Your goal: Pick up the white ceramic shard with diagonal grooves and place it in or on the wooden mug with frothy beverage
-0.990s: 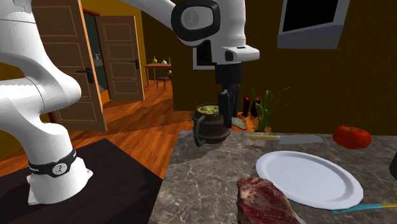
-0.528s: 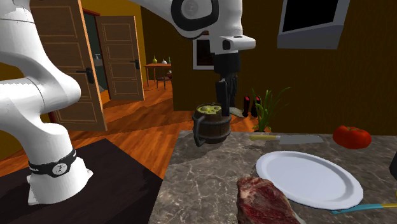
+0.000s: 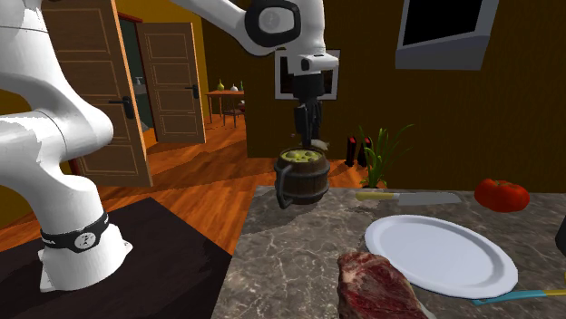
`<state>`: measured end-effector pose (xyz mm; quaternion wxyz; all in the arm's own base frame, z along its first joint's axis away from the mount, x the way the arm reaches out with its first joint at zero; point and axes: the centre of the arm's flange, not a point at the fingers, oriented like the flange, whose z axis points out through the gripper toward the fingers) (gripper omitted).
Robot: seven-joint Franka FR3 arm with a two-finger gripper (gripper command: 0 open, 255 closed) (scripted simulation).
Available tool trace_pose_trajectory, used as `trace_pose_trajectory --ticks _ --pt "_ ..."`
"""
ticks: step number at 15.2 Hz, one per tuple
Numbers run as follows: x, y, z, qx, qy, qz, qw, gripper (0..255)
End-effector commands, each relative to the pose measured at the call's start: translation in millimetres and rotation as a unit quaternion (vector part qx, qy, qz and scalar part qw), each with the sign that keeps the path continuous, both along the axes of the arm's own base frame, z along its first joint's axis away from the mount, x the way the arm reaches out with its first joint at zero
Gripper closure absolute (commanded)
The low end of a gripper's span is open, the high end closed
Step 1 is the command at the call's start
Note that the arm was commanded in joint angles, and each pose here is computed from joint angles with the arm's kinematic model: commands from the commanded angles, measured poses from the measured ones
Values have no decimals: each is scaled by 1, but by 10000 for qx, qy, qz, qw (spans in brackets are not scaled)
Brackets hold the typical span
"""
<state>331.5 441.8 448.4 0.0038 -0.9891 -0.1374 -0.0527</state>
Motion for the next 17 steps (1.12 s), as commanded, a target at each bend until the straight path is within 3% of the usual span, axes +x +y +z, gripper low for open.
trace_pose_trajectory --ticks 1,9,17 --pt "-17 16 2 1 1 -10 10000 255" --pt "-98 86 3 1 1 -10 10000 255" --pt "-98 86 -39 1 1 -10 10000 255"
